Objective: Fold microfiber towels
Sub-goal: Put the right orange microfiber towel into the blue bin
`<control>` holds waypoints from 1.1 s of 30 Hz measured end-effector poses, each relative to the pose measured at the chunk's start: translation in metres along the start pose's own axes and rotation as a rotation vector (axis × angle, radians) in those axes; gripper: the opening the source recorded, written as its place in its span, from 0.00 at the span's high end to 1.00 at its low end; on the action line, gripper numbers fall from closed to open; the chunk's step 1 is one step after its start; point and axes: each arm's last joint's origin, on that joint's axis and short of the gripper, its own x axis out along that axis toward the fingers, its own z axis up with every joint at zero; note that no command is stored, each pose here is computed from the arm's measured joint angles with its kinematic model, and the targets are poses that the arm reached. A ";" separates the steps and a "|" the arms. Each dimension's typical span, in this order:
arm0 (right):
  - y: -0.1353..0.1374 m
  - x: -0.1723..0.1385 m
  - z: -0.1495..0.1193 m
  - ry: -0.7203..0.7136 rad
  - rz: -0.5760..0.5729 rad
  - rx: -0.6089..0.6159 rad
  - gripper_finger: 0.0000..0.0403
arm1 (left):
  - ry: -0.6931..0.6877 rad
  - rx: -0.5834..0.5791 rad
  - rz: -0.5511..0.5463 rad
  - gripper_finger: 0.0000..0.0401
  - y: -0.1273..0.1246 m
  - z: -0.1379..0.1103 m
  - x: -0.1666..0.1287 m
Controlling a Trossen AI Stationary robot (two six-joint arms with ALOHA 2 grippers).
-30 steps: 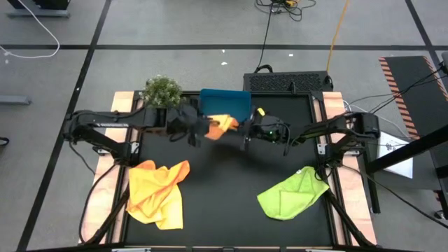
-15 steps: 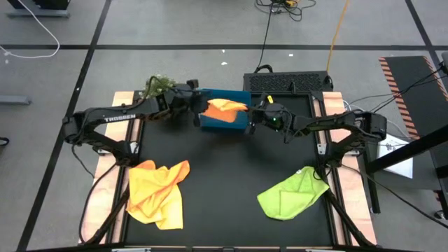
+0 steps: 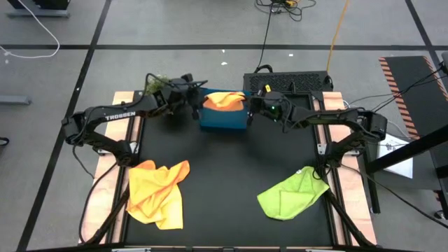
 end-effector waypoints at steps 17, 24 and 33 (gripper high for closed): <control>-0.011 0.003 0.023 0.012 -0.014 0.028 1.00 | 0.038 0.046 0.002 0.42 -0.032 0.021 -0.025; -0.013 0.002 0.025 0.021 -0.046 0.055 1.00 | 0.043 -0.042 -0.059 0.36 -0.051 0.027 -0.032; -0.013 0.002 0.026 0.011 -0.053 0.072 1.00 | -0.132 -0.171 -0.105 0.35 -0.089 0.057 -0.039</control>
